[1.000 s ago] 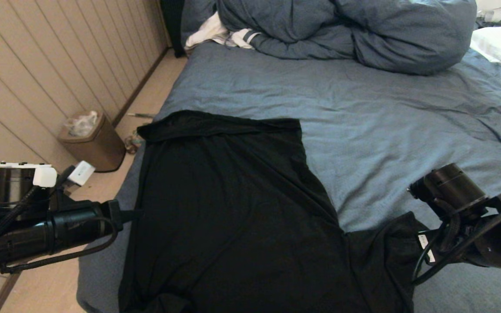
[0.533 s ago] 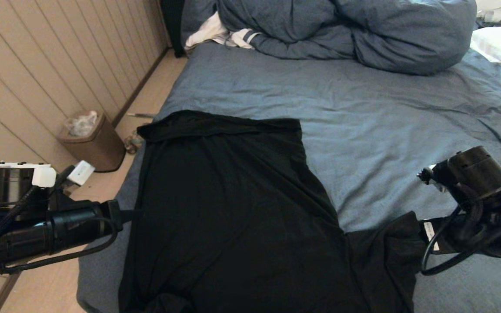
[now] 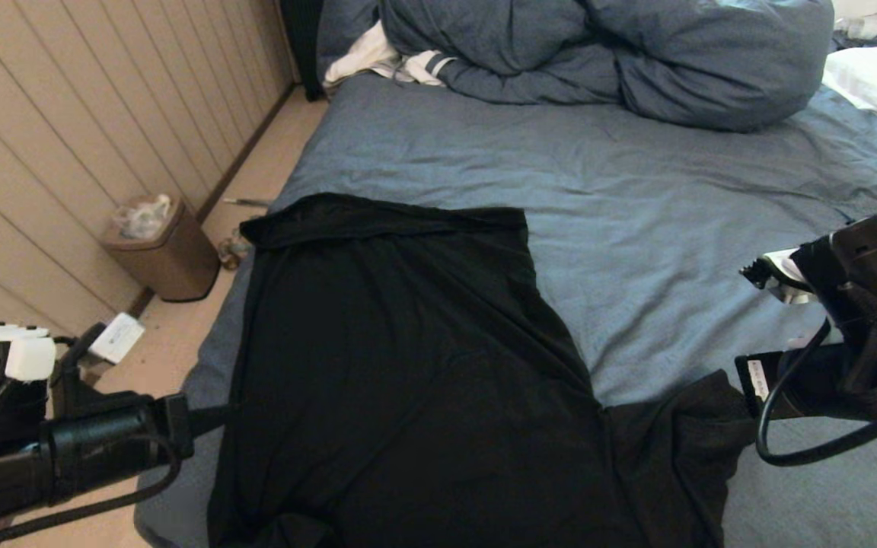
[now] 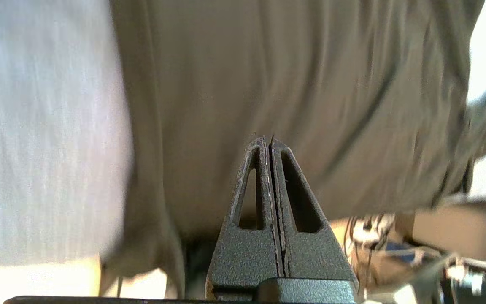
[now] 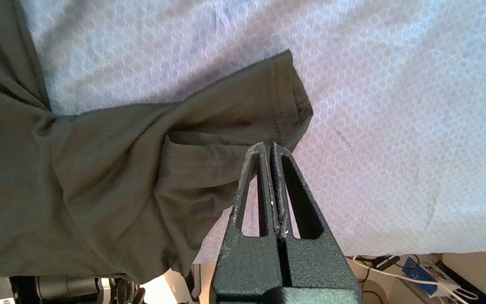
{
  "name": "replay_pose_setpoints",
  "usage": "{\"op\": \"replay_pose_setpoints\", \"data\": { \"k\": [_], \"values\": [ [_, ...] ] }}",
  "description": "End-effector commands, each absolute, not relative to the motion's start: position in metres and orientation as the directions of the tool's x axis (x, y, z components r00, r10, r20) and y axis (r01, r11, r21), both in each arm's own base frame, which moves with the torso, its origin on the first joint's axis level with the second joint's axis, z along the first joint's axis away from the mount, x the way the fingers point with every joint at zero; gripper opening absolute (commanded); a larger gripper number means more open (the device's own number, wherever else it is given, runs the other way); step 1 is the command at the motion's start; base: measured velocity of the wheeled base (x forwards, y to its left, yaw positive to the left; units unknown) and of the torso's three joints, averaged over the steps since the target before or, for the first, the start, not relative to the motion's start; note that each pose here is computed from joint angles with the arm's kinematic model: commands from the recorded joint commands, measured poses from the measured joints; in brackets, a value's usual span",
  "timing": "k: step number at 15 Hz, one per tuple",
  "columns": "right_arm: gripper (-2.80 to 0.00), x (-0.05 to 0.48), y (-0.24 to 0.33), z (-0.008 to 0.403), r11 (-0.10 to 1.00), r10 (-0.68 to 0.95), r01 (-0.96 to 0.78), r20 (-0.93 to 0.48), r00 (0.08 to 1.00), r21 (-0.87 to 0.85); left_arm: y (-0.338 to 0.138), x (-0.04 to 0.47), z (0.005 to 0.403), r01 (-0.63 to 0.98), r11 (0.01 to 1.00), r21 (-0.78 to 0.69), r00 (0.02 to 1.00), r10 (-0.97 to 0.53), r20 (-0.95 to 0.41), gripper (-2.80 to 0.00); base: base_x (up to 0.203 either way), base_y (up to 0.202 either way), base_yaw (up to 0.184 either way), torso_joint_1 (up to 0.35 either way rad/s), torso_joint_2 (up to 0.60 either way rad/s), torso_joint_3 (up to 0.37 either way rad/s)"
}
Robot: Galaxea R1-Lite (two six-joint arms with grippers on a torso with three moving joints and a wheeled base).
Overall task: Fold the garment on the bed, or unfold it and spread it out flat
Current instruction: Unford the black T-shirt
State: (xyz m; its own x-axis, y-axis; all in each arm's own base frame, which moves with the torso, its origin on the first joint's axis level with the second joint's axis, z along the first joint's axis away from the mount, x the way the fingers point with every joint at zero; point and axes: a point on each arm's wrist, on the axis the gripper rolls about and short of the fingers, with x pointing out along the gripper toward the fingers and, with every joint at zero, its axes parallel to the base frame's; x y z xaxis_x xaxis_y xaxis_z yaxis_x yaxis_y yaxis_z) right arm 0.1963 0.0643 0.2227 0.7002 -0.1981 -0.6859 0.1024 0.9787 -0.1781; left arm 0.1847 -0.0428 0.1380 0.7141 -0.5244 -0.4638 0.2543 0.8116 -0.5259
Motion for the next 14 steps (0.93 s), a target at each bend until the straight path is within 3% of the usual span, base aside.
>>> {"op": "replay_pose_setpoints", "data": {
  "k": [1, 5, 6, 7, 14],
  "values": [
    [-2.80, 0.204, 0.067, 0.225, 0.977, -0.204, 0.101, -0.693, 0.691, -0.186, -0.039, 0.157, 0.131, 0.258, 0.811, -0.525, 0.709, -0.528, -0.468, -2.80, 0.000, 0.000, 0.000, 0.000, 0.00, 0.000],
    [-2.80, 0.242, 0.084, 0.224, 0.977, -0.202, 0.088, -0.710, 0.675, -0.195, -0.033, 0.127, 0.100, 0.204, 0.846, -0.492, 0.636, -0.497, -0.591, -2.80, 0.000, 0.000, 0.000, 0.000, 0.00, 0.000],
    [-2.80, 0.244, 0.088, 0.222, 0.978, -0.196, 0.079, -0.714, 0.673, -0.194, -0.032, 0.120, 0.095, 0.212, 0.853, -0.478, 0.621, -0.495, -0.608, -0.68, 0.000, 0.000, 0.000, 0.000, 0.00, 0.000],
    [-2.80, 0.245, 0.091, 0.221, 0.979, -0.187, 0.069, -0.717, 0.672, -0.192, -0.031, 0.115, 0.093, 0.214, 0.855, -0.471, 0.617, -0.493, -0.614, 0.00, 0.000, 0.000, 0.000, 0.000, 0.00, 0.000],
    [-2.80, 0.259, 0.096, 0.206, 0.981, -0.178, 0.053, -0.746, 0.641, -0.189, -0.041, 0.100, 0.099, 0.271, 0.842, -0.466, 0.471, -0.539, -0.698, 0.00, 0.000, 0.000, 0.000, 0.000, 0.00, 0.000]
  ]
}}
